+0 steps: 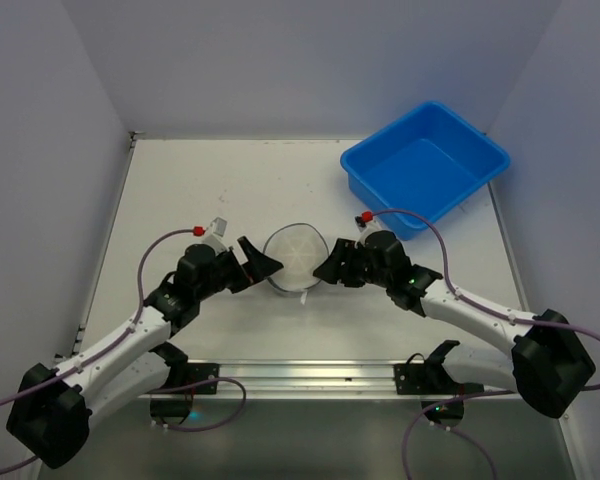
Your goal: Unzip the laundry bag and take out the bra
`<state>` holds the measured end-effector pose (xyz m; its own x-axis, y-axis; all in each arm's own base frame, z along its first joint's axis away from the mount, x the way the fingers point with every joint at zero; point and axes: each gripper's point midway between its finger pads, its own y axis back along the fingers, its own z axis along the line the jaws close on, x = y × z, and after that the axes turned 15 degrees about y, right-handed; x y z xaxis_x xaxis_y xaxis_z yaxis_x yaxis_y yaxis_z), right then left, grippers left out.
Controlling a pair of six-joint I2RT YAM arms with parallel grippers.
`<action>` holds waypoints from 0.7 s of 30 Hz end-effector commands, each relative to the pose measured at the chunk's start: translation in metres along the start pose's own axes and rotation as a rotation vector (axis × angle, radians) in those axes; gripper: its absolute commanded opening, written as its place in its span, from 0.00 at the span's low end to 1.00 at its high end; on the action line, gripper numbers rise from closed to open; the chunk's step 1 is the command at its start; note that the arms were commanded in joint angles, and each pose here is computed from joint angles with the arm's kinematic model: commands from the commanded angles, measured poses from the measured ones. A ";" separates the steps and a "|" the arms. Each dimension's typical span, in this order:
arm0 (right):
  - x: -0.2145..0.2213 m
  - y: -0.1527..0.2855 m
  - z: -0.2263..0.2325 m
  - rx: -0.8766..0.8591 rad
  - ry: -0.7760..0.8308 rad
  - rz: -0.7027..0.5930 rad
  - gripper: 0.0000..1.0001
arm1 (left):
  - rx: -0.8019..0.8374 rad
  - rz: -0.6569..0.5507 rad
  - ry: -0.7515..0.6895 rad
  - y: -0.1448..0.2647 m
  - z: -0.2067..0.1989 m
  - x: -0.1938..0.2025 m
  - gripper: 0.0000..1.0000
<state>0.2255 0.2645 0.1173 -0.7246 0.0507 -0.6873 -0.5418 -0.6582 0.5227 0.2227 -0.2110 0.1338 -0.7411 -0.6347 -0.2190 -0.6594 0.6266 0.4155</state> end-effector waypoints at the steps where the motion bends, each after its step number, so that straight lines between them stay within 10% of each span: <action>1: -0.025 0.000 0.020 -0.058 0.004 -0.067 0.59 | 0.046 -0.057 0.043 -0.006 -0.016 -0.006 0.99; 12: -0.026 0.001 0.023 -0.061 0.010 -0.070 0.59 | 0.041 -0.004 0.062 -0.029 -0.019 0.026 0.78; 21: -0.028 0.018 0.023 -0.021 0.093 -0.115 0.59 | 0.063 -0.037 0.060 -0.029 -0.030 0.020 0.08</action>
<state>0.2207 0.2699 0.1320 -0.6864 0.0431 -0.7259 -0.5560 -0.6745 0.4857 0.2147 -0.2508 0.1133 -0.7482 -0.6473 -0.1456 -0.6348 0.6347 0.4406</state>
